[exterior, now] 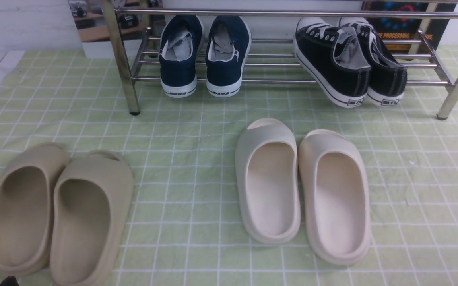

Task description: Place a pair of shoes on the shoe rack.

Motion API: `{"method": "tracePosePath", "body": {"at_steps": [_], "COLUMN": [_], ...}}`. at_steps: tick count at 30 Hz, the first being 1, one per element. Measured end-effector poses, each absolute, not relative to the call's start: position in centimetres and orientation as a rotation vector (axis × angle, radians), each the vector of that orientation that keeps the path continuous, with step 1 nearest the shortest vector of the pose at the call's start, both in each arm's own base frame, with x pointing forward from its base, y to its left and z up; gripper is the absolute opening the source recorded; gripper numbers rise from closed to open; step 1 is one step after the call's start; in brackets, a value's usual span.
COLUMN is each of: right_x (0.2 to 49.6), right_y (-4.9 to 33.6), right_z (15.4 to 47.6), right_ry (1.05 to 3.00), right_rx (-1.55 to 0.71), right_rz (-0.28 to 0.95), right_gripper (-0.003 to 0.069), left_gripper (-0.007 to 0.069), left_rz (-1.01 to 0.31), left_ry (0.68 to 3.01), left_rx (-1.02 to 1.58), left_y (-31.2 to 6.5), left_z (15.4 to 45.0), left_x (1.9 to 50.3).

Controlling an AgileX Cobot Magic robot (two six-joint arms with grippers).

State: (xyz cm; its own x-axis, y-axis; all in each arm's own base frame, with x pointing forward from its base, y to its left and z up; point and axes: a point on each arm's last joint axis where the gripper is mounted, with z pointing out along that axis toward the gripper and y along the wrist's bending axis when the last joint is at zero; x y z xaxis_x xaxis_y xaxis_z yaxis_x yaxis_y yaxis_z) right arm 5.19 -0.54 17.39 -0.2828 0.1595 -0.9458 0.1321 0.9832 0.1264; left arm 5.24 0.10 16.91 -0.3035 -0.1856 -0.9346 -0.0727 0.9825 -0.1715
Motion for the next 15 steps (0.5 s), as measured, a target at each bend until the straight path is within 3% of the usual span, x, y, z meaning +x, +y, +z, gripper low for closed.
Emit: {"method": "tracePosePath", "body": {"at_steps": [15], "right_x": [5.19], "right_y": [-0.54], "right_z": [17.39], "right_ry": [1.863], "right_rx": [0.213], "right_rz": [0.028], "right_gripper": [0.0065], "left_gripper": [0.0237], "left_rz": [-0.113], "left_ry": [1.88], "left_rx": [-0.187], "left_y": [0.1], "left_z": [16.91], "left_x": [5.24]}}
